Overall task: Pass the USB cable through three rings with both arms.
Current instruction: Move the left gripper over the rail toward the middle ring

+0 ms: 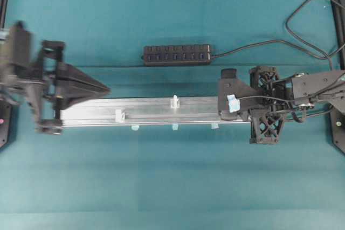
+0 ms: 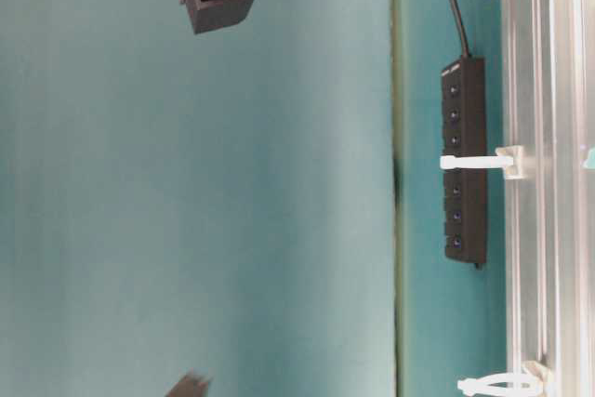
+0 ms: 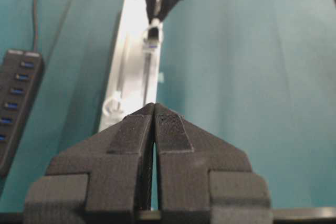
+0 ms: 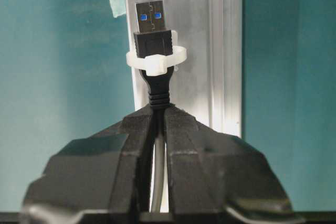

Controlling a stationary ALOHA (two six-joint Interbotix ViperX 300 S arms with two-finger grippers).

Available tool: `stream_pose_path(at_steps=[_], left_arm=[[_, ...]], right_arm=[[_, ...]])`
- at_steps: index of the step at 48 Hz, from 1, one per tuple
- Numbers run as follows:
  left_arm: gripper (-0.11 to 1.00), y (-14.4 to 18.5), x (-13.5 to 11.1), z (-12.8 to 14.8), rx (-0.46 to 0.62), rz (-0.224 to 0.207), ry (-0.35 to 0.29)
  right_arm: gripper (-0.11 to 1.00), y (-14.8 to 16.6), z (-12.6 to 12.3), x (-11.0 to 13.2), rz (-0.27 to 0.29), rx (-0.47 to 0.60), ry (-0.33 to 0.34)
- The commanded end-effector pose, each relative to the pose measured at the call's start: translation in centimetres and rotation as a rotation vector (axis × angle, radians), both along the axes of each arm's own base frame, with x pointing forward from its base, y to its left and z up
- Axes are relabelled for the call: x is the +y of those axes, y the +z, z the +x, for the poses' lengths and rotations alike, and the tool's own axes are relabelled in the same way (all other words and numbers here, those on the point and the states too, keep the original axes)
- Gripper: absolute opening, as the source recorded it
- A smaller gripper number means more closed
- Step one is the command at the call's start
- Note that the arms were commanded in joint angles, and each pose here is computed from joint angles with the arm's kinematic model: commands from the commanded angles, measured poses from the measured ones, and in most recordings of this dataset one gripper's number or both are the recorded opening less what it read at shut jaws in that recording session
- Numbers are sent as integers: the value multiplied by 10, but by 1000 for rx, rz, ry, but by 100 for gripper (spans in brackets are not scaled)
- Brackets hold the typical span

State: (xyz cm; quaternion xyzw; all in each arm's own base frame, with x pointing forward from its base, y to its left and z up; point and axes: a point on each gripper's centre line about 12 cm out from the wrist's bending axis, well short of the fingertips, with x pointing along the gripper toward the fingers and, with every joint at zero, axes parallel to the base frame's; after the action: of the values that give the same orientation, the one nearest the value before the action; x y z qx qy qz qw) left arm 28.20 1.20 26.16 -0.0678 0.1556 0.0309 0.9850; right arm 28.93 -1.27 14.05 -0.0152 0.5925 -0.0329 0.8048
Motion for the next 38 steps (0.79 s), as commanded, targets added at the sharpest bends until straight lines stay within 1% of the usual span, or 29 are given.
stream_pose_path(at_steps=[1, 8, 15, 19, 25, 28, 35, 38], left_arm=[[2, 7, 3, 18, -8, 0, 6], [2, 1, 4, 50, 31, -2, 6], [2, -7, 5, 73, 58, -10, 8], [2, -10, 6, 80, 63, -3, 6], [2, -8, 6, 86, 22, 4, 3], [2, -12, 6, 88, 19, 4, 3], [2, -24, 6, 96, 49, -10, 7], [2, -28, 6, 100, 58, -9, 7]], right_arm=[[-8, 5, 4, -1, -2, -23, -2], [-8, 5, 5, -1, 0, -25, -3], [-8, 6, 6, 0, 1, -37, -5], [-8, 6, 6, 0, 2, -43, -4], [-8, 7, 8, 0, 2, -54, -3], [-8, 7, 8, 0, 3, -57, -4], [-8, 7, 8, 0, 3, -57, -4], [-8, 7, 8, 0, 3, -57, -4]])
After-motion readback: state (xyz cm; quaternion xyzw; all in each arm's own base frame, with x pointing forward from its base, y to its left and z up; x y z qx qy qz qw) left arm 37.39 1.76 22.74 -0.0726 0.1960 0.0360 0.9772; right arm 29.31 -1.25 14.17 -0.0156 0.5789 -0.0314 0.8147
